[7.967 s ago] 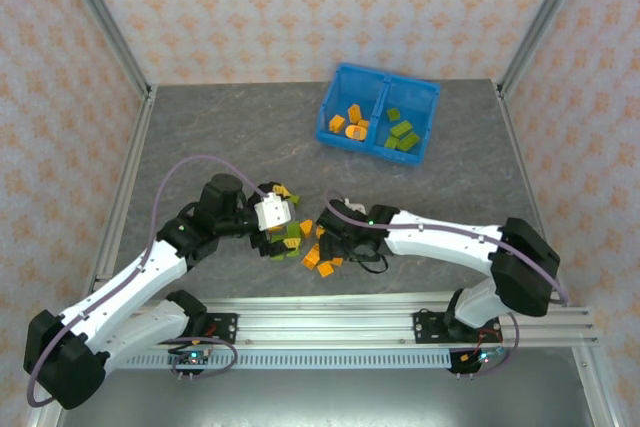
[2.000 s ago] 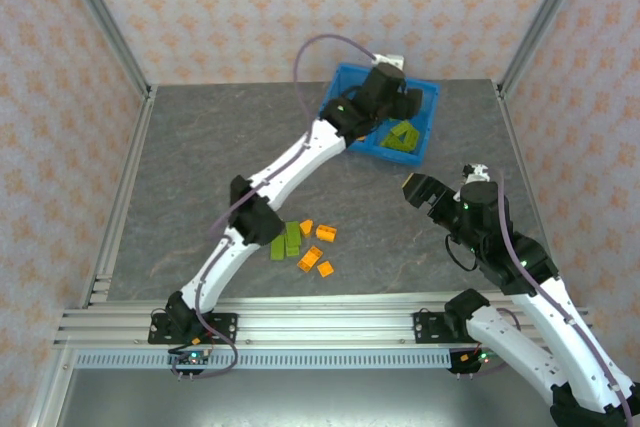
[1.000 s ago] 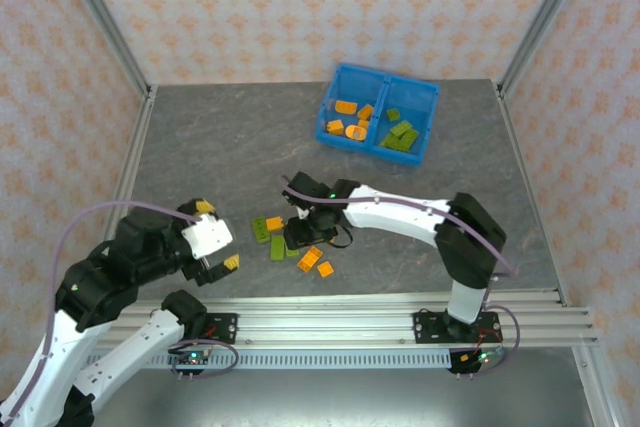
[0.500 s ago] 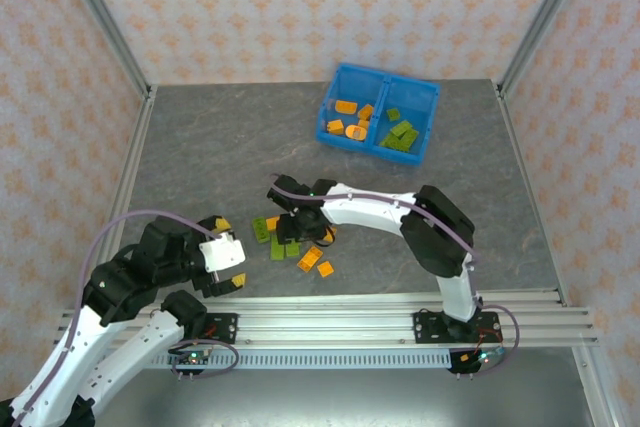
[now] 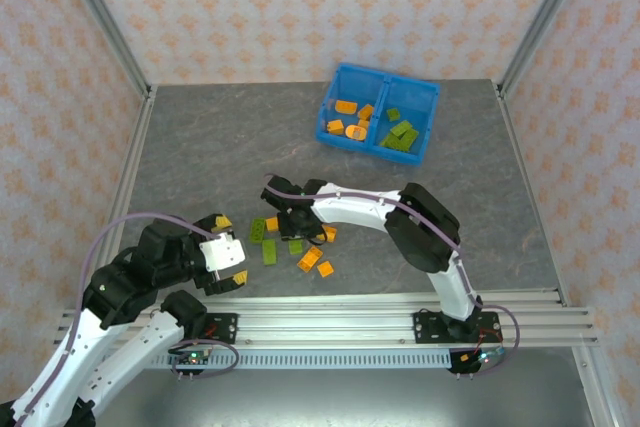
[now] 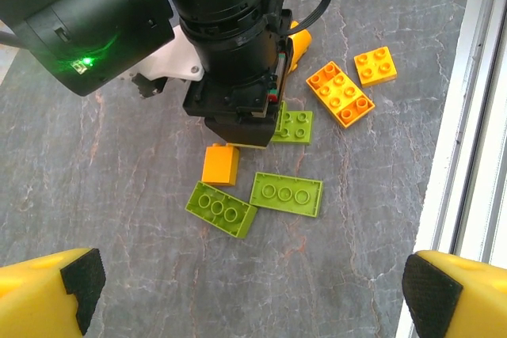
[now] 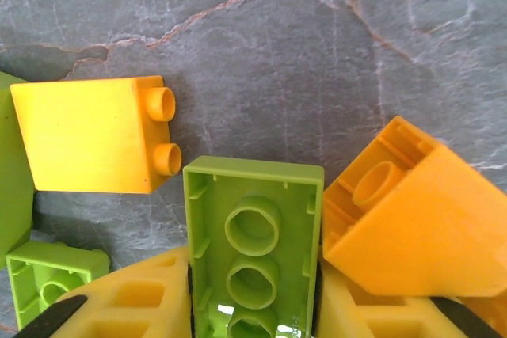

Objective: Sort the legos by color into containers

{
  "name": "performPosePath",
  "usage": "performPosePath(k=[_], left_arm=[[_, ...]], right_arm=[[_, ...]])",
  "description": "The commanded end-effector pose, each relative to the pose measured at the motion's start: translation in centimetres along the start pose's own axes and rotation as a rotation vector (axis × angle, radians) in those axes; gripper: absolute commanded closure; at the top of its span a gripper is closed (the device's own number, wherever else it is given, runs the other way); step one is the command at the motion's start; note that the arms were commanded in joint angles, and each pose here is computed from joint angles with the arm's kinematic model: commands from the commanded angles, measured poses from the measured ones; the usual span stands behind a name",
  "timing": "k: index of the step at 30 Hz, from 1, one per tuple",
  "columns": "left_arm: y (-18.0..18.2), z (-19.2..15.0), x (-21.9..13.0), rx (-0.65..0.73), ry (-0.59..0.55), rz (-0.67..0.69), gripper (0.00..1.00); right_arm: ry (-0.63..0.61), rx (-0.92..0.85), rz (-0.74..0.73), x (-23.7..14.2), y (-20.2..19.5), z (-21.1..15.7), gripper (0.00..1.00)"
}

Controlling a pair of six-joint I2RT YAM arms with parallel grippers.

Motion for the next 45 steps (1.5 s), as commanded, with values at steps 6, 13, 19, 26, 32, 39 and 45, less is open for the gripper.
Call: performPosePath(k=[6, 13, 19, 26, 32, 39, 45], left_arm=[[0.4, 0.8, 0.1, -0.004, -0.075, 0.021, 0.00], [1.0, 2.1, 0.3, -0.030, -0.165, 0.036, 0.00], [2.3, 4.2, 0.5, -0.181, -0.337, 0.072, 0.00], [4.9, 7.3, 1.0, -0.508, -0.490, 0.095, 0.00], [6.6, 7.9, 2.5, -0.766, -0.415, 0.142, 0.00], [7.5, 7.3, 3.3, -0.975, -0.198, 0.224, 0.00], [7.4, 7.0, 5.0, -1.043, -0.088, 0.182, 0.00]], right_arm=[[-0.129, -0.006, -0.004, -5.5, -0.6, 0.1, 0.73], [-0.261, -0.009, -0.004, -10.3, -1.7, 1.6, 0.73], [-0.459, 0.034, -0.240, -16.1, -8.6, 4.8, 0.73], [-0.530, 0.239, -0.399, -17.5, -20.5, 9.7, 0.72], [-0.475, 0.376, -0.379, -14.4, -26.9, 16.0, 0.72], [-0.439, 0.502, -0.269, -12.0, -30.5, 20.9, 0.64], [-0.506, 0.495, -0.269, -15.2, -30.1, 21.4, 0.54]])
Point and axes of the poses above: each hand's point on the last joint's axis, 136 mm out from that joint toward the fingers, its own x axis out along the fingers, its own y axis along the line the jaws close on, z = x × y, the point moved 10 cm from there along -x, back along the fingers, and after that the axes turned 4 degrees about -x, right-handed, at the moved point
